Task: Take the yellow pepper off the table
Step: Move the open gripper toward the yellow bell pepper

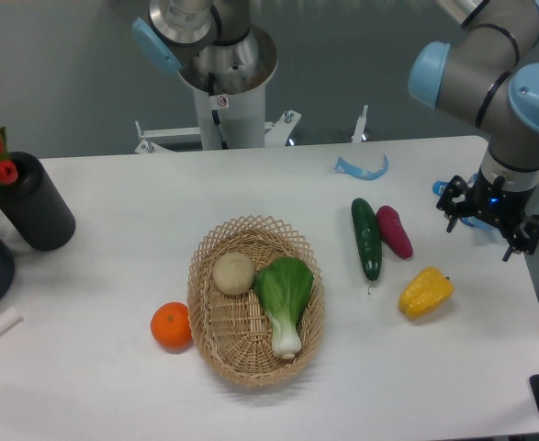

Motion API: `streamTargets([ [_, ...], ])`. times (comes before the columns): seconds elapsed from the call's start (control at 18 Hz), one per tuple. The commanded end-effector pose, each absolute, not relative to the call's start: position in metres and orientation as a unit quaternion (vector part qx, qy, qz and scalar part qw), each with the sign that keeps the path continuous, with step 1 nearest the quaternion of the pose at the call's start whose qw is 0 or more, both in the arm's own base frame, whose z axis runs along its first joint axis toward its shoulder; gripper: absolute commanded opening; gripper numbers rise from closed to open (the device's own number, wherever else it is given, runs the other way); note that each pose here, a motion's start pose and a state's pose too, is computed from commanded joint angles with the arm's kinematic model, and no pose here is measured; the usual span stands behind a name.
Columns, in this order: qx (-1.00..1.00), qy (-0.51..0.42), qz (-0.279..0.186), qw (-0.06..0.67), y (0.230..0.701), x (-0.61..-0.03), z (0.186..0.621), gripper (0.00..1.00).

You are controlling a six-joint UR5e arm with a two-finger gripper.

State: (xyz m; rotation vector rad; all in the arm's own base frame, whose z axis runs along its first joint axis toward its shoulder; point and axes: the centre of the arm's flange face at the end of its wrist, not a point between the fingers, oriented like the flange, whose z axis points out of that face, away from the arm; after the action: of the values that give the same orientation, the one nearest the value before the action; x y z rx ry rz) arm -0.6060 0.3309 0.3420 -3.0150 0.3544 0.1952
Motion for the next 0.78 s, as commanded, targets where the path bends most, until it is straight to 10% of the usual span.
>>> streamTargets([
  [0.78, -0.990, 0.117, 0.071, 0.045, 0.335, -0.584, 0.320, 1.00],
])
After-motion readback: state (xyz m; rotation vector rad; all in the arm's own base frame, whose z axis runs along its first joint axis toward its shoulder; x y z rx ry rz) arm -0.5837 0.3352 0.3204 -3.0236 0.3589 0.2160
